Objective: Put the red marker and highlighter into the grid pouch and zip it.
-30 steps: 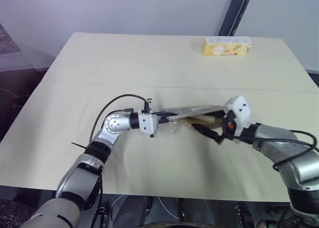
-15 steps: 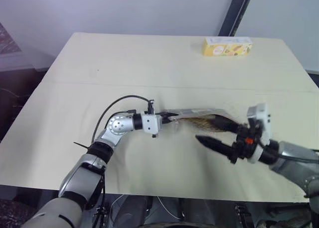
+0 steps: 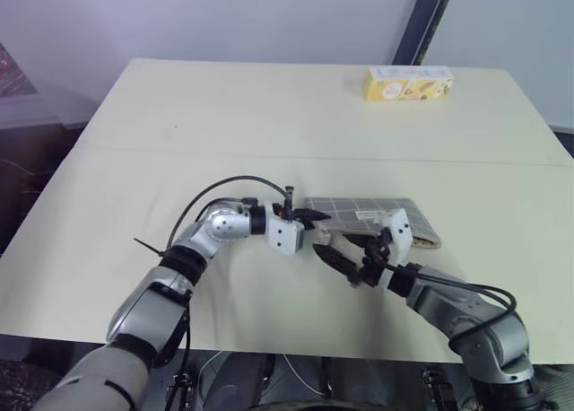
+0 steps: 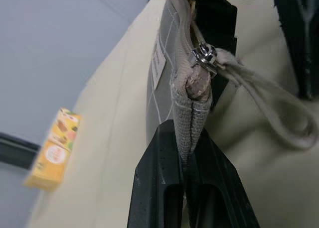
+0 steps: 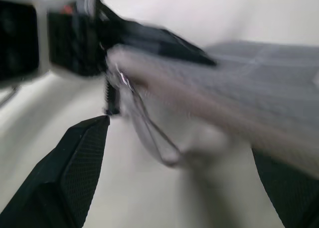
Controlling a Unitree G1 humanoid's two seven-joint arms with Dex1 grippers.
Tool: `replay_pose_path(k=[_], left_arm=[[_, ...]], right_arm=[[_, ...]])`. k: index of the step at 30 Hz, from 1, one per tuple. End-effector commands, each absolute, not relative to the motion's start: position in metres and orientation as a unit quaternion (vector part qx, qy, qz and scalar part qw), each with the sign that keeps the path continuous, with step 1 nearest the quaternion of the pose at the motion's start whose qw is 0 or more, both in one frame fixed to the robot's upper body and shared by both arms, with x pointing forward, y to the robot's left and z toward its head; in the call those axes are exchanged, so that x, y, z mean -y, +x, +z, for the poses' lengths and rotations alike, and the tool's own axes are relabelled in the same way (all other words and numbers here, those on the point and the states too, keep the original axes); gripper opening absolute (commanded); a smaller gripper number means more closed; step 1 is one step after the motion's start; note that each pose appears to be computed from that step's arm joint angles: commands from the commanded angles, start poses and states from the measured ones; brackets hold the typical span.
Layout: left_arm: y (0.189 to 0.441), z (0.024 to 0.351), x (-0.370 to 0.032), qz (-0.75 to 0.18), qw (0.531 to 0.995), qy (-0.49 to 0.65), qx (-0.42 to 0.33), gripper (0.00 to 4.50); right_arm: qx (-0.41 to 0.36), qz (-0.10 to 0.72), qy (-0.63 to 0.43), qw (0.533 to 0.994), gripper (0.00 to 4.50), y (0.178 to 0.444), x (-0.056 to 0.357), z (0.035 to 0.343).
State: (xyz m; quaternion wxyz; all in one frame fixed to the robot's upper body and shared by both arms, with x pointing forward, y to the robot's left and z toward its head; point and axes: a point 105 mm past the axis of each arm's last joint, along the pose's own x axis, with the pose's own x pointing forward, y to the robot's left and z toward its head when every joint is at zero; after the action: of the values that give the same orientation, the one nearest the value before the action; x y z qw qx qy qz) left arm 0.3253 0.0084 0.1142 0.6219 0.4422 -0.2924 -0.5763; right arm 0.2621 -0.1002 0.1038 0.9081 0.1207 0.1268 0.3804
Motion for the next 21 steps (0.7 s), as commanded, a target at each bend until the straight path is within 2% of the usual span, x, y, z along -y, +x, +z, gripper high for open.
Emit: replay_pose_path(k=[1,2,5,10,12,18,21], left_arm=[[0.326,0.12,-0.005,-0.569,0.608,0.456,0.314,0.0],[0.326,0.12,-0.004,-0.568,0.607,0.459,0.315,0.0],[0.327,0.119,-0.004,-0.565,0.604,0.464,0.318,0.0],[0.328,0.12,-0.005,-0.557,0.613,0.459,0.32,0.0],[0.331,0.12,-0.008,-0.555,0.627,0.451,0.31,0.0],[0.338,0.118,-0.019,-0.549,0.653,0.436,0.287,0.0],[0.345,0.117,-0.033,-0.539,0.679,0.424,0.261,0.0]], right_arm=[[-0.097,0.401,0.132,0.902,4.45,0.264,0.09,0.118],[-0.096,0.401,0.133,0.901,4.45,0.265,0.089,0.118],[-0.099,0.411,0.145,0.895,3.61,0.266,0.085,0.118],[-0.099,0.406,0.153,0.895,0.93,0.263,0.087,0.118],[-0.112,0.39,0.13,0.905,0.02,0.262,0.101,0.112],[-0.126,0.341,0.088,0.928,0.02,0.258,0.149,0.11],[-0.152,0.269,0.04,0.95,0.02,0.255,0.205,0.102]])
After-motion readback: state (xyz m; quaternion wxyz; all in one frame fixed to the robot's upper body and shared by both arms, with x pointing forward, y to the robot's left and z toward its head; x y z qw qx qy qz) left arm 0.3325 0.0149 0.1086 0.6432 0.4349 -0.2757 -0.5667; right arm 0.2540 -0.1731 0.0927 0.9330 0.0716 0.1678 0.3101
